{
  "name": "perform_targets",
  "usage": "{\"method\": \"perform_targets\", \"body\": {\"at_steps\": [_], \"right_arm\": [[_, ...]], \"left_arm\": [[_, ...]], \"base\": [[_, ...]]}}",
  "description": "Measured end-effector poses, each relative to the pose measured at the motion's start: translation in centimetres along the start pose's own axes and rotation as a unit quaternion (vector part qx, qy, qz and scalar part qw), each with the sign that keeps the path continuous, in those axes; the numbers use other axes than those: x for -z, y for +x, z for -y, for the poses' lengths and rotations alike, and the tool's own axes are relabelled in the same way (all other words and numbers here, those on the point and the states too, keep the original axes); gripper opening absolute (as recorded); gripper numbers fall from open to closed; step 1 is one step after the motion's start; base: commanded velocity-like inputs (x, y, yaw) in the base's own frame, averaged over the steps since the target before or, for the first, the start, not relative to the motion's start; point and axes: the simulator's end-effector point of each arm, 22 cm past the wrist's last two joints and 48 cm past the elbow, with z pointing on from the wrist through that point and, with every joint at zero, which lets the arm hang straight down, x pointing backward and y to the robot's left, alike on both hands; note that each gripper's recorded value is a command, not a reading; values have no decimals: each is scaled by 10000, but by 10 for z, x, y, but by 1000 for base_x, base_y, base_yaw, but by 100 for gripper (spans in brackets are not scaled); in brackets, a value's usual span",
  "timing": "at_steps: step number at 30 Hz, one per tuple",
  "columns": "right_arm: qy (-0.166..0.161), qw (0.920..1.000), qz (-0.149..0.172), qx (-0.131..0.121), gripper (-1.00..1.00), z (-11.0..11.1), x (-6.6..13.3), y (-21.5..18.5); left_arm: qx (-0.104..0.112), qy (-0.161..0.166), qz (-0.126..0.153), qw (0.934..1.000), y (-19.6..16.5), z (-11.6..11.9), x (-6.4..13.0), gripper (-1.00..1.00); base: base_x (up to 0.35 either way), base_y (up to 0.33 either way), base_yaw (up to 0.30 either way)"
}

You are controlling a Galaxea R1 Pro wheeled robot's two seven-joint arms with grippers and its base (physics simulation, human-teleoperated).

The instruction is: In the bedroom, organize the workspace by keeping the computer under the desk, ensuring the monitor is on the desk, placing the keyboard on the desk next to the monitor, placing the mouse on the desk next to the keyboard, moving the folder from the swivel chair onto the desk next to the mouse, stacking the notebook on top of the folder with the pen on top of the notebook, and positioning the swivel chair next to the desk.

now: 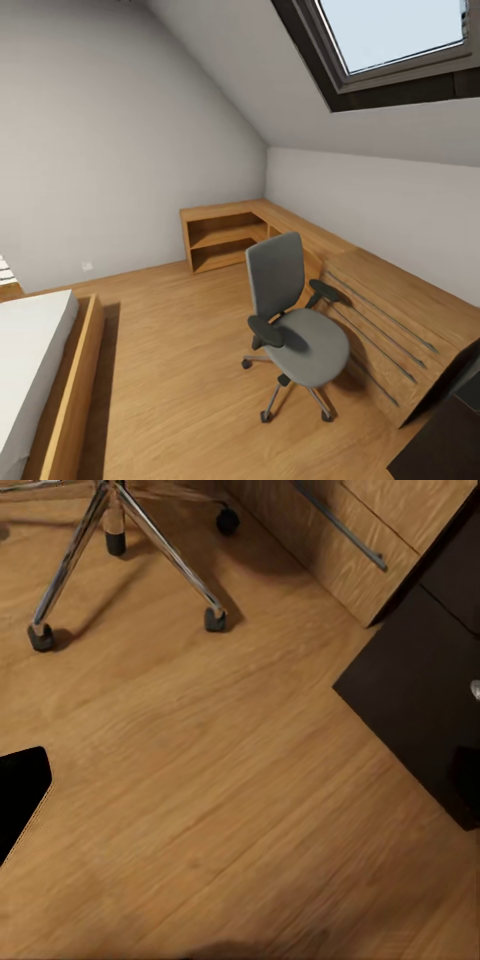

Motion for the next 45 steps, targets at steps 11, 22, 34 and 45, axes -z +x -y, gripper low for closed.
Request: {"method": "perform_targets", "body": {"at_steps": [11, 22, 34, 45], "right_arm": [[-218, 9985, 339, -381, 100, -29, -12, -34], [-277, 9946, 787, -610, 100, -49, -62, -115], [-53, 9969, 650, -444, 100, -31, -79, -120], [-38, 9971, 640, -406, 100, -31, -76, -116]], "left_arm": [[92, 410, 635, 9971, -53, 40, -7, 100], [146, 1107, -25, 9937, -121, 121, -26, 100], [-384, 1151, 777, 9896, -165, 129, -32, 100], [-434, 982, 1326, 9853, -155, 113, -24, 100]], "base": [[0, 0, 281], [0, 0, 280], [0, 0, 283], [11, 0, 284]]}}
